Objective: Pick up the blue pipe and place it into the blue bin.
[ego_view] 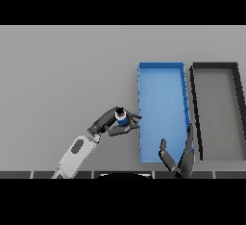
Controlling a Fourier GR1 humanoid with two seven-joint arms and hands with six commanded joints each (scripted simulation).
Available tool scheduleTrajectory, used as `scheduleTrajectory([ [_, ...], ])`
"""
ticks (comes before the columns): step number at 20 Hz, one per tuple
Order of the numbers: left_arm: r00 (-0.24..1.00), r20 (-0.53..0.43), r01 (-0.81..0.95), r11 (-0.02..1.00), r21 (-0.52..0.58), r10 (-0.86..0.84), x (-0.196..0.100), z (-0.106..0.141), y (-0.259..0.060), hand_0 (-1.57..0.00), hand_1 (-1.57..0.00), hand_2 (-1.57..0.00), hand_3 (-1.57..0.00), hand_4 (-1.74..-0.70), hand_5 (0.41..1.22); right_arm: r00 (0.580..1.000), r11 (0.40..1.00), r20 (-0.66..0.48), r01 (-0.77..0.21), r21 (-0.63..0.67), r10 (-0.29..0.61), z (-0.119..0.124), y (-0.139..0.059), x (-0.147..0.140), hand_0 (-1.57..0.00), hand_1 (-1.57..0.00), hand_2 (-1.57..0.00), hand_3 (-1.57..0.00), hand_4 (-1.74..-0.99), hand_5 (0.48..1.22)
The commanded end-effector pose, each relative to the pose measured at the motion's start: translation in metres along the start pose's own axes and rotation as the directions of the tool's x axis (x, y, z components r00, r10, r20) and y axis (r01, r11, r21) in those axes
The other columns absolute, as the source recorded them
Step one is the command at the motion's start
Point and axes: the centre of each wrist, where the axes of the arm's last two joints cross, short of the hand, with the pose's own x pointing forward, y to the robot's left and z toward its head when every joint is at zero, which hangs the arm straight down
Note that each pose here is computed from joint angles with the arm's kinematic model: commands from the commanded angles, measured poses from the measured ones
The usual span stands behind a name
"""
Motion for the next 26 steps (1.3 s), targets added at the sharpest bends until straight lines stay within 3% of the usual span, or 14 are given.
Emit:
scheduleTrajectory([
  [1, 1.000, -0.005, -0.005, 1.000, 0.000, 0.005, 0.000, 0.000, -0.001, -1.57, -1.57, -1.57, -1.57, -1.47, 1.221, 0.997, 0.995, -0.050, 0.062, 0.078, -0.058, 0.001, -0.001, 0.005, 0.00, -0.02, -0.09, 0.00, -1.202, 0.624],
  [3, 1.000, 0.002, -0.003, 1.000, -0.013, 0.003, 0.002, -0.004, -0.006, -1.57, -1.57, -1.57, -1.57, -1.47, 1.221, 0.988, 0.970, -0.129, 0.112, 0.215, -0.085, -0.003, -0.005, 0.014, 0.00, -0.03, -0.12, 0.00, -1.215, 0.607],
  [7, 1.000, 0.011, 0.000, 1.000, -0.015, 0.001, 0.005, 0.001, -0.004, -1.57, -1.57, -1.57, -1.57, -1.47, 1.221, 0.988, 0.890, -0.090, 0.153, 0.430, -0.126, -0.033, 0.001, 0.049, 0.00, -0.01, -0.11, 0.00, -1.247, 0.568],
  [12, 1.000, -0.010, 0.023, 1.000, -0.016, -0.023, 0.005, -0.005, -0.003, -1.57, -1.57, -1.57, -1.57, -1.47, 1.221, 0.999, 0.800, -0.010, 0.049, 0.598, -0.054, -0.066, 0.023, 0.086, 0.00, 0.00, -0.07, 0.00, -1.291, 0.558],
  [16, 1.000, -0.016, 0.026, 0.999, -0.022, -0.026, 0.001, -0.008, 0.000, -1.57, -1.57, -1.57, -1.57, -1.47, 1.221, 0.999, 0.718, 0.037, 0.003, 0.696, -0.039, -0.082, 0.044, 0.108, 0.00, 0.00, -0.04, 0.00, -1.300, 0.560],
  [20, 1.000, 0.009, 0.009, 0.999, -0.042, -0.009, 0.000, -0.008, -0.002, -1.57, -1.57, -1.57, -1.57, -1.46, 1.221, 0.998, 0.656, 0.055, -0.021, 0.755, -0.031, -0.098, 0.065, 0.120, 0.00, 0.00, -0.05, 0.00, -1.253, 0.554],
  [26, 1.000, -0.021, 0.005, 0.999, -0.036, -0.005, 0.001, -0.007, 0.004, -1.57, -1.57, -1.57, -1.57, -1.47, 1.221, 0.992, 0.610, 0.121, -0.080, 0.788, -0.027, -0.122, 0.080, 0.141, -0.02, -0.03, -0.08, 0.00, -1.186, 0.521],
])
